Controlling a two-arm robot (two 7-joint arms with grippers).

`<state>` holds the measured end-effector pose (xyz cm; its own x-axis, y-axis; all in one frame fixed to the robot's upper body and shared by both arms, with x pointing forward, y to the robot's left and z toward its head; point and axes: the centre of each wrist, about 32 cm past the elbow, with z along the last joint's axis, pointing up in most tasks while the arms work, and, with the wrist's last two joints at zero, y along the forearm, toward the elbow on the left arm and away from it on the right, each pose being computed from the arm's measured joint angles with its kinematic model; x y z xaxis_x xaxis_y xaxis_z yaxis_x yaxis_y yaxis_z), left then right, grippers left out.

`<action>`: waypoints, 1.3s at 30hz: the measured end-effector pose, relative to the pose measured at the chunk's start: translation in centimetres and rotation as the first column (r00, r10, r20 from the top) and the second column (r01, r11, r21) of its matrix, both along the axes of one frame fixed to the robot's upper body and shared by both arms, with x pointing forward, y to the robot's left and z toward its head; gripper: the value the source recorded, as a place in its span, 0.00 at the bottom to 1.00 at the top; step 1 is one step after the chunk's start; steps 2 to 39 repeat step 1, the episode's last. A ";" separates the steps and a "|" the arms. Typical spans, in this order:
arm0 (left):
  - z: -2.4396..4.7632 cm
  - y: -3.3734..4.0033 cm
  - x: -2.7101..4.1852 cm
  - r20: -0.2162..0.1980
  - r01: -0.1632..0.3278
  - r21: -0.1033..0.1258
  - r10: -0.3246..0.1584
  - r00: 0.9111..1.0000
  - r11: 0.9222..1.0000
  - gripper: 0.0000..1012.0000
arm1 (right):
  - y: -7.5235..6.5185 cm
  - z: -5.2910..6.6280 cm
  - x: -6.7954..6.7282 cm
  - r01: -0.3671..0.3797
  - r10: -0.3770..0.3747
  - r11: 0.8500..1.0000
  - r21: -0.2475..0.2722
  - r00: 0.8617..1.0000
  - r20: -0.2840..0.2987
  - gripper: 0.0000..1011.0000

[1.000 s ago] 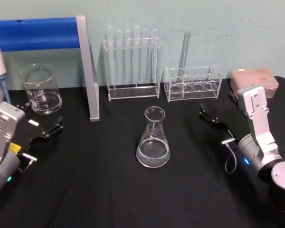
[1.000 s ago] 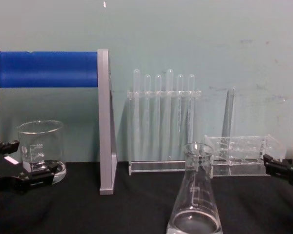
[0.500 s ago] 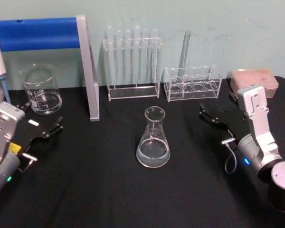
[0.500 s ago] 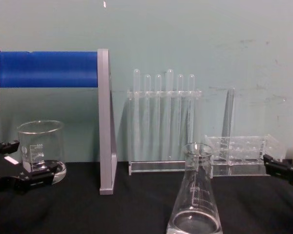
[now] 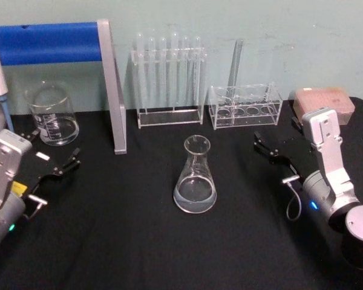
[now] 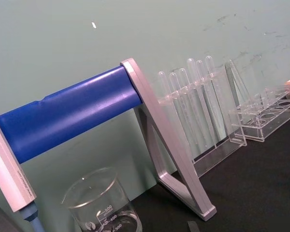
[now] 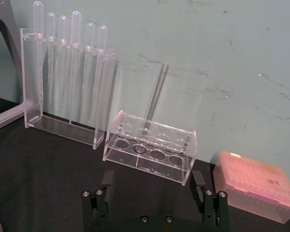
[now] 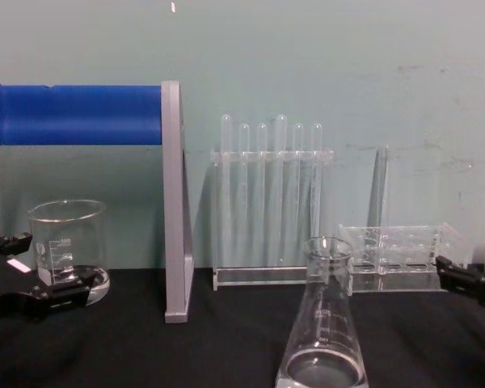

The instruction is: Grasp the erlenmeyer flask with one hand, shake it three times, then place it back.

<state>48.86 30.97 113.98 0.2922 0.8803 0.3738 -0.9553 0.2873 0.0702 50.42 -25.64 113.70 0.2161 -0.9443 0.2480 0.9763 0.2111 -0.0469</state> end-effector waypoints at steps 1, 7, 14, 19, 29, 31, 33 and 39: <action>0.00 0.00 0.00 0.000 0.000 0.000 0.000 1.000 1.000 0.99 | 0.0 0.0 0.0 0.000 0.000 1.000 0.000 1.000 0.000 0.99; 0.00 0.00 0.00 0.000 0.000 0.000 0.000 1.000 1.000 0.99 | 0.0 0.0 0.0 0.000 0.000 1.000 0.000 1.000 0.000 0.99; 0.00 0.00 0.00 0.000 0.000 0.000 0.000 1.000 1.000 0.99 | 0.0 0.0 0.0 0.000 0.000 1.000 0.000 1.000 0.000 0.99; 0.00 0.00 0.00 0.000 0.000 0.000 0.000 1.000 1.000 0.99 | 0.0 0.0 0.0 0.000 0.000 1.000 0.000 1.000 0.000 0.99; 0.00 0.00 0.00 0.000 0.000 0.000 0.000 1.000 1.000 0.99 | 0.0 0.0 0.0 0.000 0.000 1.000 0.000 1.000 0.000 0.99; 0.00 0.00 0.00 0.000 0.000 0.000 0.000 1.000 1.000 0.99 | 0.0 0.0 0.0 0.000 0.000 1.000 0.000 1.000 0.000 0.99; 0.00 0.00 0.00 0.000 0.000 0.000 0.000 1.000 1.000 0.99 | 0.0 0.0 0.0 0.000 0.000 1.000 0.000 1.000 0.000 0.99; 0.00 0.00 0.00 0.000 0.000 0.000 0.000 1.000 1.000 0.99 | 0.0 0.0 0.0 0.000 0.000 1.000 0.000 1.000 0.000 0.99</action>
